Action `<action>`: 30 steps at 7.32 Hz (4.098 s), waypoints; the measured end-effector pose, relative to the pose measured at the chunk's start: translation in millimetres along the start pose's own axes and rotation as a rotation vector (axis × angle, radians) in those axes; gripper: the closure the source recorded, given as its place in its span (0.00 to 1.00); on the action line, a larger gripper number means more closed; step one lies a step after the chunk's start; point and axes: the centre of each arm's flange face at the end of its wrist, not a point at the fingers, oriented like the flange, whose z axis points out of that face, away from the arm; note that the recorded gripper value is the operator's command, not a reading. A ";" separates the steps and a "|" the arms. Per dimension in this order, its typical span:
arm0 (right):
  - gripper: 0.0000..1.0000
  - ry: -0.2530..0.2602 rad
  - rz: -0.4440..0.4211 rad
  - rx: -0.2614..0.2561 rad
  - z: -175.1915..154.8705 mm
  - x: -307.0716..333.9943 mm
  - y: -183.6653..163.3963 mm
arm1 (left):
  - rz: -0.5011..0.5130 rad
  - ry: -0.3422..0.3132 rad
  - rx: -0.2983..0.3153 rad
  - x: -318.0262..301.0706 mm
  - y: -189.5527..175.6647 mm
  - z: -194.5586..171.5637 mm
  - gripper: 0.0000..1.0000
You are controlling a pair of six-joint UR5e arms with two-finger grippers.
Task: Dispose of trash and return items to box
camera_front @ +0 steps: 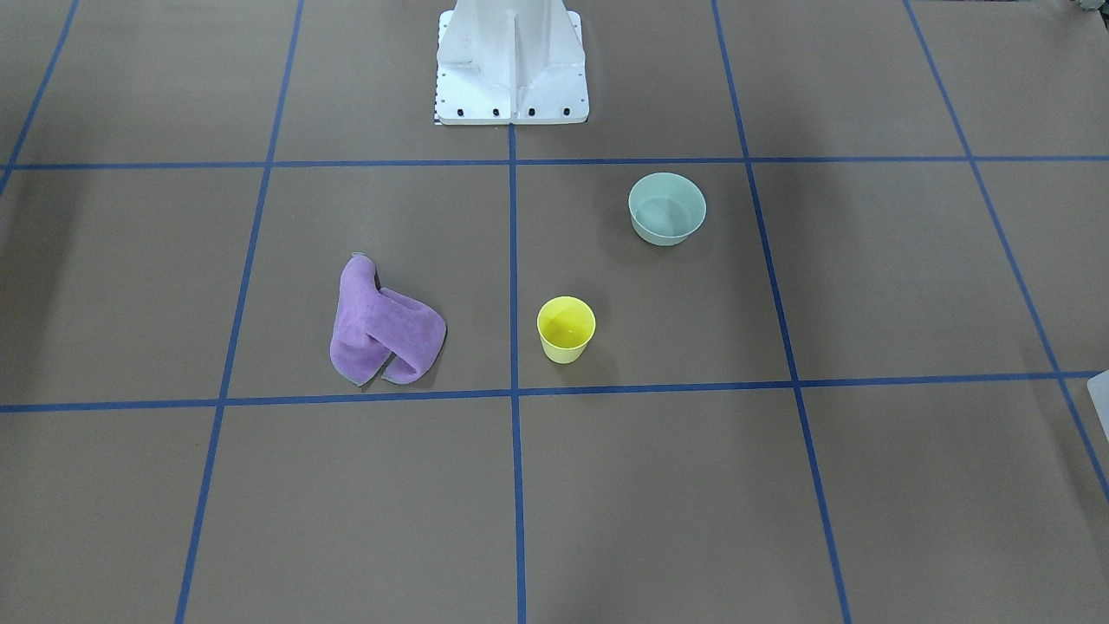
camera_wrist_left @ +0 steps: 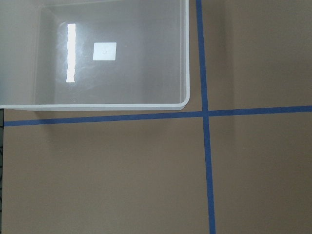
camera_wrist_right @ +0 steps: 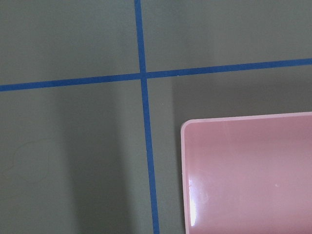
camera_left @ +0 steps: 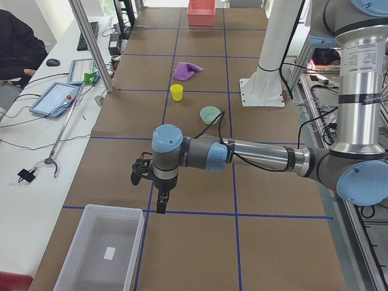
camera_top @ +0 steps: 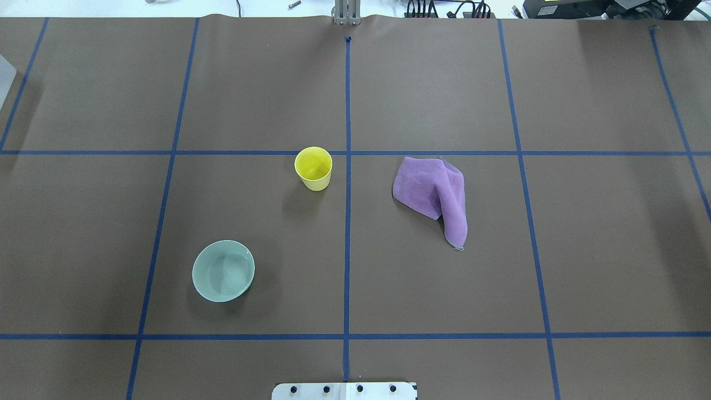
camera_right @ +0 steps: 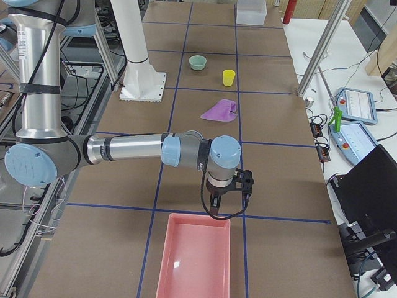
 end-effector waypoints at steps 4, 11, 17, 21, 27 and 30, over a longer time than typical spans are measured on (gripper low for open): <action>0.00 -0.006 0.003 0.002 -1.3 -0.9 -0.3 | 0.025 0.011 0.039 6.0 -2.1 -6.7 0.02; 0.00 0.008 -0.008 0.025 -10.3 -8.4 -9.6 | -0.219 0.217 0.005 189.9 11.1 -45.5 0.02; 0.00 0.039 -0.006 0.028 -13.2 -8.6 -11.8 | -0.281 0.246 -0.081 496.0 121.9 -15.4 0.02; 0.00 0.013 -0.007 0.029 -12.9 -10.9 -11.3 | -0.249 0.194 -0.110 567.3 116.8 50.9 0.03; 0.00 0.003 -0.004 0.025 -12.2 -11.3 -10.7 | -0.228 0.187 -0.131 557.4 131.3 90.5 0.47; 0.00 0.004 -0.002 0.022 -10.8 -10.4 -10.0 | -0.212 0.179 -0.149 563.6 141.8 100.9 1.00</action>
